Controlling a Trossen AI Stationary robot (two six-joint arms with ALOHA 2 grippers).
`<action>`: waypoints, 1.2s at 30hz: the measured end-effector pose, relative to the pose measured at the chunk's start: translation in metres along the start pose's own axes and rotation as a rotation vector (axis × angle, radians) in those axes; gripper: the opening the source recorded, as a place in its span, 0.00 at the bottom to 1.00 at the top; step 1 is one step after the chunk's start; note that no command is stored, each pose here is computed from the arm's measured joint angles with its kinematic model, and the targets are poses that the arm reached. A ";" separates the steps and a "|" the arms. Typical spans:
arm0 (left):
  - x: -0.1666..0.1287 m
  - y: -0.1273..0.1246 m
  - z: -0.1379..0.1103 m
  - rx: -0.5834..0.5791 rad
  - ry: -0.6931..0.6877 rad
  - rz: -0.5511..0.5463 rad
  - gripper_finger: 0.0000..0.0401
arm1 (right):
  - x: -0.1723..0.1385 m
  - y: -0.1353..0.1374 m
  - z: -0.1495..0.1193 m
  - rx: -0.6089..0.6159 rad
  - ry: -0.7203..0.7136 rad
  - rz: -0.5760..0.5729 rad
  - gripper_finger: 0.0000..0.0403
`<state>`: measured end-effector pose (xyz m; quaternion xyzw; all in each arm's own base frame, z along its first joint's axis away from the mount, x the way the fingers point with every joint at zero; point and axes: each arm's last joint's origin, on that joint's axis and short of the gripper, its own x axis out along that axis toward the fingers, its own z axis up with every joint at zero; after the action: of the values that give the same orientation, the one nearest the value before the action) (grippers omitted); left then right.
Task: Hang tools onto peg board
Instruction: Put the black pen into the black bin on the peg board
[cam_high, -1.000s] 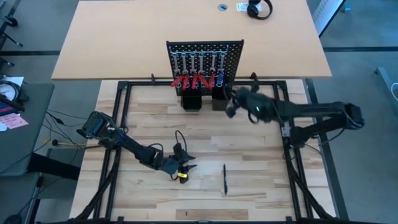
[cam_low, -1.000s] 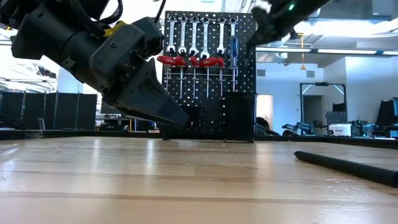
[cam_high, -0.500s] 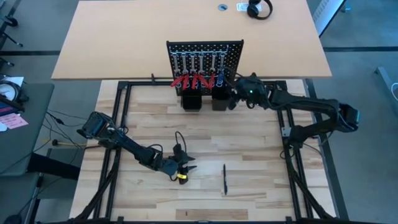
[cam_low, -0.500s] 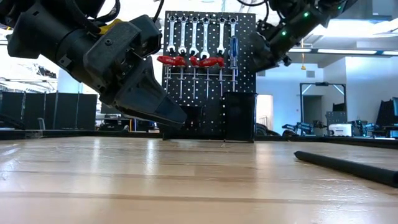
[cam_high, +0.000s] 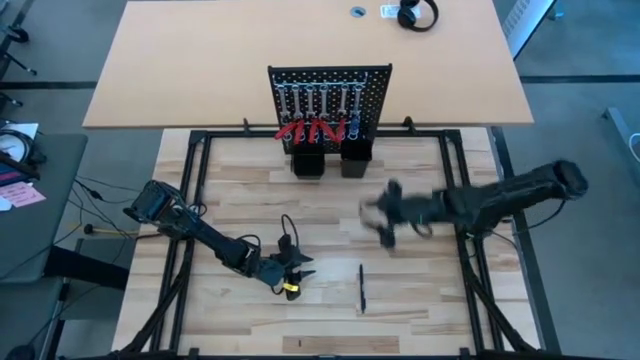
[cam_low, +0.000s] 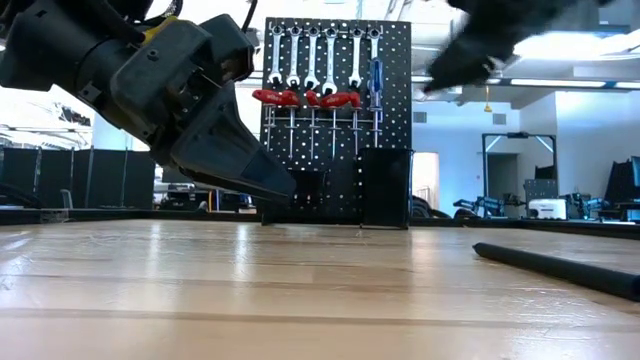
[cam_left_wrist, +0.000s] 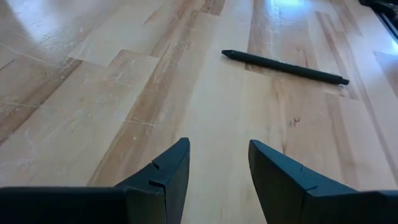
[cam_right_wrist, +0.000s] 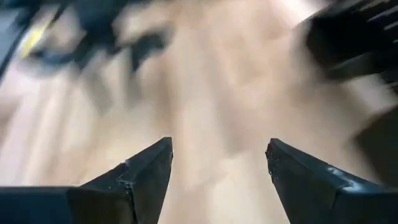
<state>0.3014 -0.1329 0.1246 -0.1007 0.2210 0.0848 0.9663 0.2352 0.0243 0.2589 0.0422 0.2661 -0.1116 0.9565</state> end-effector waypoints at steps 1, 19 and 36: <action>0.000 -0.001 0.000 0.000 -0.003 0.000 0.38 | 0.002 0.014 -0.012 -0.016 0.036 0.044 0.67; 0.000 -0.001 0.005 0.024 -0.061 0.026 0.38 | 0.060 0.149 -0.133 -0.481 0.178 0.465 0.67; 0.000 0.000 0.004 0.033 -0.050 0.030 0.38 | 0.123 0.105 -0.134 -0.434 0.389 0.631 0.44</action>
<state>0.3029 -0.1325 0.1279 -0.0795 0.1997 0.0981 0.9717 0.2957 0.1216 0.0827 -0.0605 0.4329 0.2549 0.8625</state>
